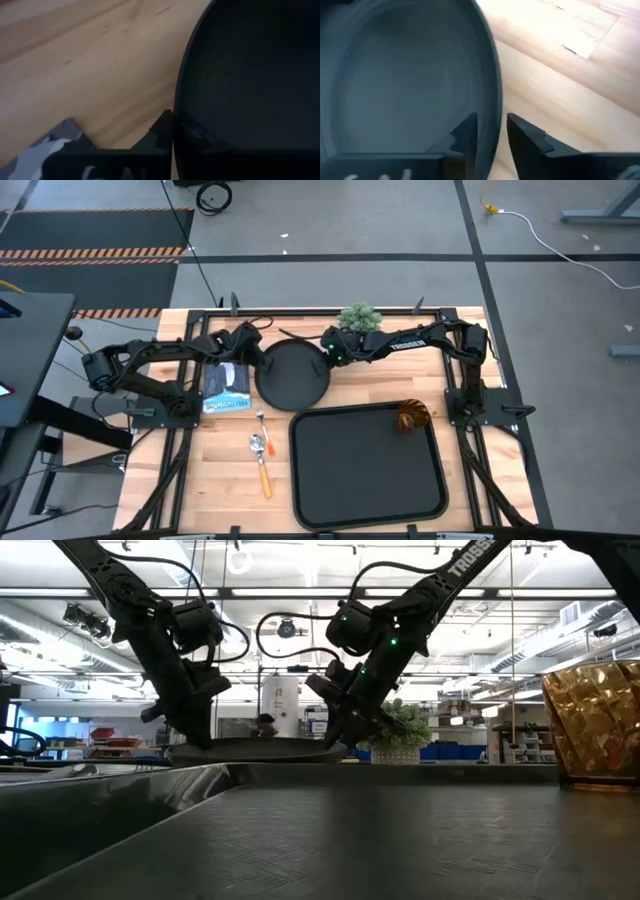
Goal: Pick and place plate/cup/fork/spoon on tray
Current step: Put the black plate on the black tray, then adjust the black tray
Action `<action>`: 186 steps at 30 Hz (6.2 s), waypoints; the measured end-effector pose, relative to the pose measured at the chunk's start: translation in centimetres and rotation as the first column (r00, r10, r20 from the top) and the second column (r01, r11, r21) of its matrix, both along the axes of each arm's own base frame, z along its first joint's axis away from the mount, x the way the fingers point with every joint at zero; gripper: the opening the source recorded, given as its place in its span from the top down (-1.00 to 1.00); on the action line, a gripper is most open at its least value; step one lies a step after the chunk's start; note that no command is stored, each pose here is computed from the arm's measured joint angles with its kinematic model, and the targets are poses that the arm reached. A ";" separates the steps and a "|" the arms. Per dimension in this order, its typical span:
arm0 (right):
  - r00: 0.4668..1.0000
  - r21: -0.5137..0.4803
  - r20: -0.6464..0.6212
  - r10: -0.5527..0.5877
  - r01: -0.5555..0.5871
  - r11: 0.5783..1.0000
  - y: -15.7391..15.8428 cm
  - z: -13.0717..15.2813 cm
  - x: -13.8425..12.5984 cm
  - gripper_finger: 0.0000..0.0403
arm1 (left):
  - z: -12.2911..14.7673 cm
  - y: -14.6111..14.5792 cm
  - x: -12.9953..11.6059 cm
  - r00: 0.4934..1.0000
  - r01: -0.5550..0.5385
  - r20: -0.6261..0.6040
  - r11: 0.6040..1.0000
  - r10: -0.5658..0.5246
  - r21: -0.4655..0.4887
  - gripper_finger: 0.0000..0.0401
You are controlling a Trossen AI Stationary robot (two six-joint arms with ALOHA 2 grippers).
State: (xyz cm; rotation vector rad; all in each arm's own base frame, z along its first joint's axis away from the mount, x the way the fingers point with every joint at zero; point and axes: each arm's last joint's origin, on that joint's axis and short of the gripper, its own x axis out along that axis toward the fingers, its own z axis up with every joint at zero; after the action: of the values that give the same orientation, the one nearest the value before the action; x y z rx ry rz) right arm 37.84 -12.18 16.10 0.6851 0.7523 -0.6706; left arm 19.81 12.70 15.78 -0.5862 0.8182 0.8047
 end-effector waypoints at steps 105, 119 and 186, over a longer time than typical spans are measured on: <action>0.940 -0.279 -0.100 0.327 -0.342 0.898 11.7 18.5 -15.7 0.31 | 0.7 -21.1 24.7 0.875 0.482 0.087 0.875 -0.477 -0.050 0.54; 0.939 -0.281 -0.099 0.329 -0.344 0.896 11.7 18.5 -15.7 0.31 | 1.9 -20.5 23.6 0.823 0.567 -0.052 0.823 -0.565 0.036 0.34; 0.931 -0.314 -0.040 0.364 -0.357 0.880 11.8 19.0 -15.1 0.31 | -0.8 -19.3 18.8 0.579 0.682 -0.643 0.730 -0.501 0.045 0.45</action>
State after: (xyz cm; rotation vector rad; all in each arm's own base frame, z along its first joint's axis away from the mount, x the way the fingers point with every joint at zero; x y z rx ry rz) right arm 22.73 -0.43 35.07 0.2436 0.7090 -0.4253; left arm 38.63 -6.61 14.96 0.2665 1.3567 0.4362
